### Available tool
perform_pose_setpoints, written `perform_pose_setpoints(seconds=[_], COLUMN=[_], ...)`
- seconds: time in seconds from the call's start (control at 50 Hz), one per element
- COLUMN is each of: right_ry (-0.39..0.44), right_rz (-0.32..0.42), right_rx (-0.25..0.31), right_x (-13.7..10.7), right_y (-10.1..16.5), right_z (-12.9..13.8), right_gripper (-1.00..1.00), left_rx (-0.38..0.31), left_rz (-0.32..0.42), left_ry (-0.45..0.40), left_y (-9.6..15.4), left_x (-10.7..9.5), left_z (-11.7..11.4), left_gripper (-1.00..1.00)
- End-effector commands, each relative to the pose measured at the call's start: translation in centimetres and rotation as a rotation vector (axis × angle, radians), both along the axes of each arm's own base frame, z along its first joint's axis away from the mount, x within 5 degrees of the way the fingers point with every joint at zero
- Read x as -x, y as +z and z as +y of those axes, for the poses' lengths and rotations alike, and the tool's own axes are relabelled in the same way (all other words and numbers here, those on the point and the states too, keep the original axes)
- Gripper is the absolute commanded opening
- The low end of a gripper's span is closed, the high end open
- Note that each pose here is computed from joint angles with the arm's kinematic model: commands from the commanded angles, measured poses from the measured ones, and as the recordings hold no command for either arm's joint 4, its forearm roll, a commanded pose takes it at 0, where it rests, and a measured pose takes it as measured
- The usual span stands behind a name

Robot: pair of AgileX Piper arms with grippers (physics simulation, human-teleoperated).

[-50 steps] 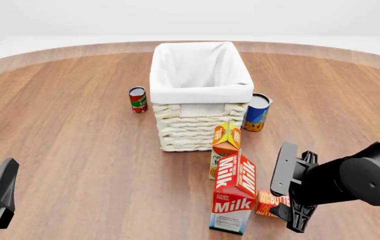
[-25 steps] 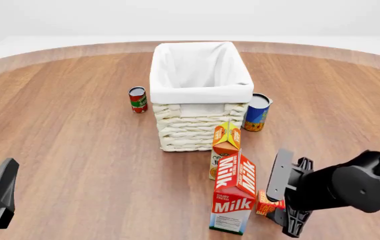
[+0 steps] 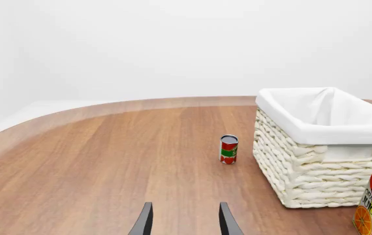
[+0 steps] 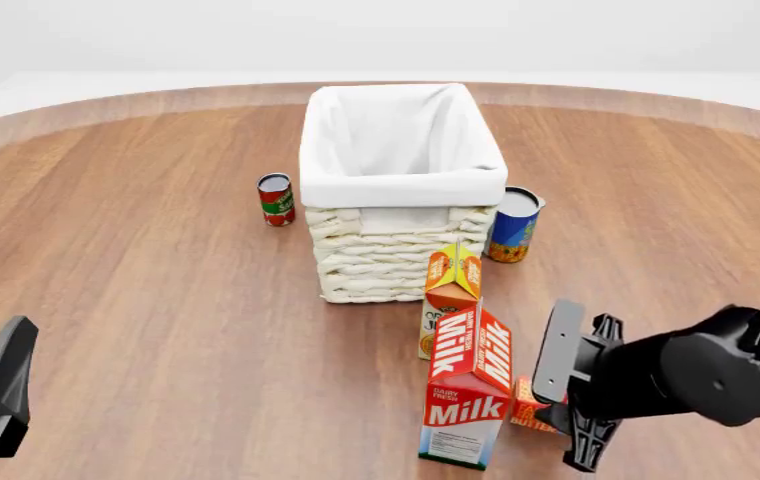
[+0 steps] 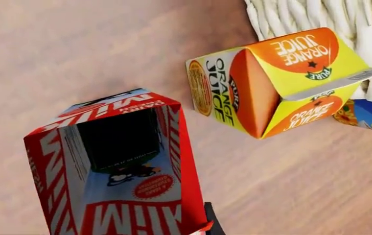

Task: Pick up the butter and put it in the basket.

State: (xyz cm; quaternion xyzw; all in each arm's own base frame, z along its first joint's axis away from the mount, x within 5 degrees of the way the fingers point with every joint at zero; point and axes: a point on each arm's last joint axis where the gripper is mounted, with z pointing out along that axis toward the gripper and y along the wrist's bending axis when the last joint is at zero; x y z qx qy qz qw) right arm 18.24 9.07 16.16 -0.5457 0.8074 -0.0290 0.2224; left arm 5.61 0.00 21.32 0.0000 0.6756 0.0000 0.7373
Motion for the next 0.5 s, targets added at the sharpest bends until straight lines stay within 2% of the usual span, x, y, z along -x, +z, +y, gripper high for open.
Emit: perform_pose_setpoints(seconds=[0.02, 0.22, 0.5], right_ry=[-0.034, -0.035, -0.043], right_rz=[0.010, -0.002, -0.044], right_rx=[0.004, 0.009, 0.017], right_x=[-0.5, -0.7, -0.8], right_y=[-0.3, 0.7, 4.1], right_z=[-0.4, -0.8, -2.0], right_gripper=[-1.00, -1.00, -1.00], left_rx=[0.000, 0.000, 0.000], left_rz=[0.000, 0.000, 0.000], left_ry=[0.000, 0.000, 0.000], left_y=[0.0, 0.0, 0.0], left_x=[0.0, 0.0, 0.0], left_z=[0.0, 0.0, 0.0], left_gripper=[1.00, 1.00, 1.00])
